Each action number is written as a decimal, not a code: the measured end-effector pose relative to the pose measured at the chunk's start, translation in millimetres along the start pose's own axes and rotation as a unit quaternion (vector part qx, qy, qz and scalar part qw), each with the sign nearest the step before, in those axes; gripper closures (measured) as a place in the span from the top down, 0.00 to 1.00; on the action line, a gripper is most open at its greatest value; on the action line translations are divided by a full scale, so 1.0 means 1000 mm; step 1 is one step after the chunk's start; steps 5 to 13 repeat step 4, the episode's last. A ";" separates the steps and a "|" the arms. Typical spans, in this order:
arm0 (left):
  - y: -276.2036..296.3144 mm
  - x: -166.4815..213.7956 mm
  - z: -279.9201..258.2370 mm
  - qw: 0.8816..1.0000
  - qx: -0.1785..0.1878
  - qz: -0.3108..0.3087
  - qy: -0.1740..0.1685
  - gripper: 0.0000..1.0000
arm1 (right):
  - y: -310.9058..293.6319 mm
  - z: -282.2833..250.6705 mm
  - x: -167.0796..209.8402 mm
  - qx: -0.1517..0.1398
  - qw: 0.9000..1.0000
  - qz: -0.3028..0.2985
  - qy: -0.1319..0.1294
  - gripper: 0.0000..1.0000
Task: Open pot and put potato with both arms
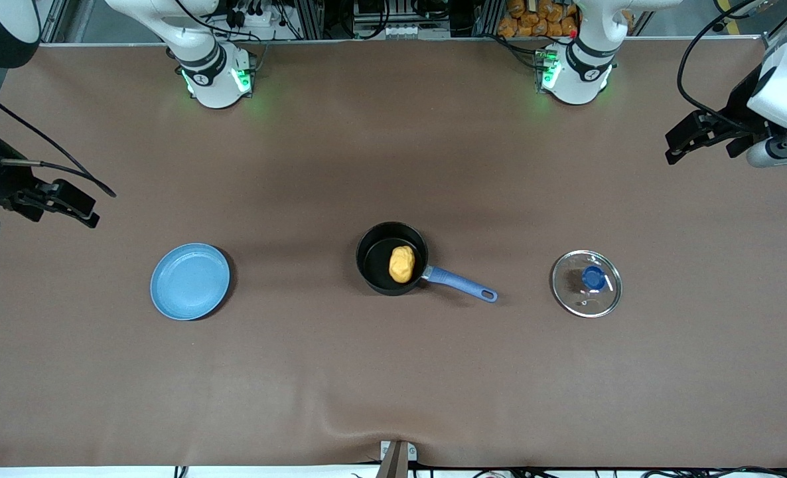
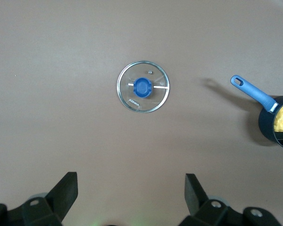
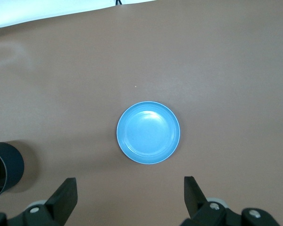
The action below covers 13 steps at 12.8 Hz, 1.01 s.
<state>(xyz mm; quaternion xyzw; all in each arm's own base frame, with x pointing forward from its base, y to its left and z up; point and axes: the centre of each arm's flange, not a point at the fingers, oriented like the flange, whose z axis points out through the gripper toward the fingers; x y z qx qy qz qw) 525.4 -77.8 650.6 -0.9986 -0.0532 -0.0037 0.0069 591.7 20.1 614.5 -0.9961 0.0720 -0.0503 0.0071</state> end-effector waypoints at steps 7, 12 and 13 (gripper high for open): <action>-0.003 -0.002 0.002 1.000 0.003 -0.002 -0.011 1.00 | 0.009 0.000 0.002 -0.001 1.000 0.007 0.000 1.00; -0.003 -0.002 0.002 1.000 0.003 -0.002 -0.011 1.00 | 0.009 0.000 0.002 -0.001 1.000 0.007 0.000 1.00; -0.003 -0.002 0.002 1.000 0.003 -0.002 -0.011 1.00 | 0.009 0.000 0.002 -0.001 1.000 0.007 0.000 1.00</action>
